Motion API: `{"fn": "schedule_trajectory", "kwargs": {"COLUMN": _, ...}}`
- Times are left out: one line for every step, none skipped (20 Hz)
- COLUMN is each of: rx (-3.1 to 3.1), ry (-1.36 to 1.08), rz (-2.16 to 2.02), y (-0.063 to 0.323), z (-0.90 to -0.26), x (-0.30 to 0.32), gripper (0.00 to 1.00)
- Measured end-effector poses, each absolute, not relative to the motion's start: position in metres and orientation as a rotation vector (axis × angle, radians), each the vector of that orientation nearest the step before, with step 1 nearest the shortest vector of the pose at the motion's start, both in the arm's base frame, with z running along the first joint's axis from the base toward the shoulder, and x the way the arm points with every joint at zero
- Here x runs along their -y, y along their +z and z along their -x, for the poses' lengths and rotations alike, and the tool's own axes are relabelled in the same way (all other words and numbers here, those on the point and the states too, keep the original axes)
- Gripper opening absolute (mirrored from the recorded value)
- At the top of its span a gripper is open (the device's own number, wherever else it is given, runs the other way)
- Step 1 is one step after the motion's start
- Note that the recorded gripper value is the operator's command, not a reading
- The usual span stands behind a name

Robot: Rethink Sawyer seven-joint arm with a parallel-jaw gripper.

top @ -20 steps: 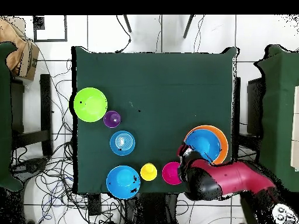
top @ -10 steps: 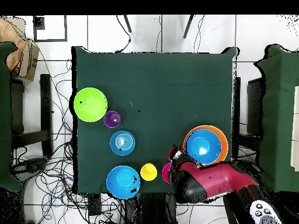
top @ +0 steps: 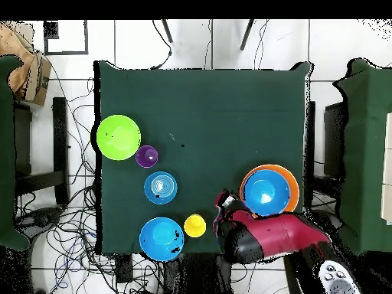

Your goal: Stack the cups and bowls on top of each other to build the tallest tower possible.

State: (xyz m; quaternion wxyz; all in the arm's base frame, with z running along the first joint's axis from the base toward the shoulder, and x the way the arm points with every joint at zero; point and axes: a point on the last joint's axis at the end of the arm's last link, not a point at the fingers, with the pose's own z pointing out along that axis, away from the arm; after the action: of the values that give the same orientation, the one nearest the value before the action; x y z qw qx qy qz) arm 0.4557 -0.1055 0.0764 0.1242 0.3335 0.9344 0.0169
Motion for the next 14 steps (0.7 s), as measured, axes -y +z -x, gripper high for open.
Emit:
{"fn": "schedule_trajectory", "kwargs": {"rx": -2.725, "ry": 0.049, "rz": -0.971, "y": 0.076, "z": -0.458, "x": 0.101, "gripper": 1.00}}
{"fn": "schedule_trajectory", "kwargs": {"rx": -2.727, "ry": 0.049, "rz": -0.970, "y": 0.075, "z": -0.461, "x": 0.097, "gripper": 1.00}}
{"fn": "schedule_trajectory", "kwargs": {"rx": -2.730, "ry": 0.052, "rz": -0.961, "y": 0.073, "z": -0.472, "x": 0.081, "gripper": 1.00}}
{"fn": "schedule_trajectory", "kwargs": {"rx": -2.733, "ry": 0.051, "rz": -0.958, "y": 0.071, "z": -0.477, "x": 0.072, "gripper": 1.00}}
{"fn": "schedule_trajectory", "kwargs": {"rx": -2.735, "ry": 0.051, "rz": -0.953, "y": 0.070, "z": -0.482, "x": 0.065, "gripper": 1.00}}
{"fn": "schedule_trajectory", "kwargs": {"rx": -2.736, "ry": 0.055, "rz": -0.942, "y": 0.066, "z": -0.498, "x": 0.042, "gripper": 1.00}}
{"fn": "schedule_trajectory", "kwargs": {"rx": -2.737, "ry": 0.056, "rz": -0.940, "y": 0.064, "z": -0.504, "x": 0.033, "gripper": 1.00}}
{"fn": "schedule_trajectory", "kwargs": {"rx": -2.738, "ry": 0.055, "rz": -0.940, "y": 0.061, "z": -0.512, "x": 0.022, "gripper": 1.00}}
{"fn": "schedule_trajectory", "kwargs": {"rx": -2.738, "ry": 0.055, "rz": -0.940, "y": 0.059, "z": -0.519, "x": 0.011, "gripper": 1.00}}
{"fn": "schedule_trajectory", "kwargs": {"rx": -2.738, "ry": 0.055, "rz": -0.946, "y": 0.056, "z": -0.528, "x": 0.000, "gripper": 1.00}}
{"fn": "schedule_trajectory", "kwargs": {"rx": -2.739, "ry": 0.055, "rz": -0.950, "y": 0.054, "z": -0.532, "x": -0.006, "gripper": 1.00}}
{"fn": "schedule_trajectory", "kwargs": {"rx": -2.738, "ry": 0.055, "rz": -0.957, "y": 0.052, "z": -0.536, "x": -0.011, "gripper": 1.00}}
{"fn": "schedule_trajectory", "kwargs": {"rx": -2.738, "ry": 0.055, "rz": -0.965, "y": 0.050, "z": -0.540, "x": -0.017, "gripper": 1.00}}
{"fn": "schedule_trajectory", "kwargs": {"rx": -2.735, "ry": 0.052, "rz": -0.982, "y": 0.046, "z": -0.547, "x": -0.024, "gripper": 1.00}}
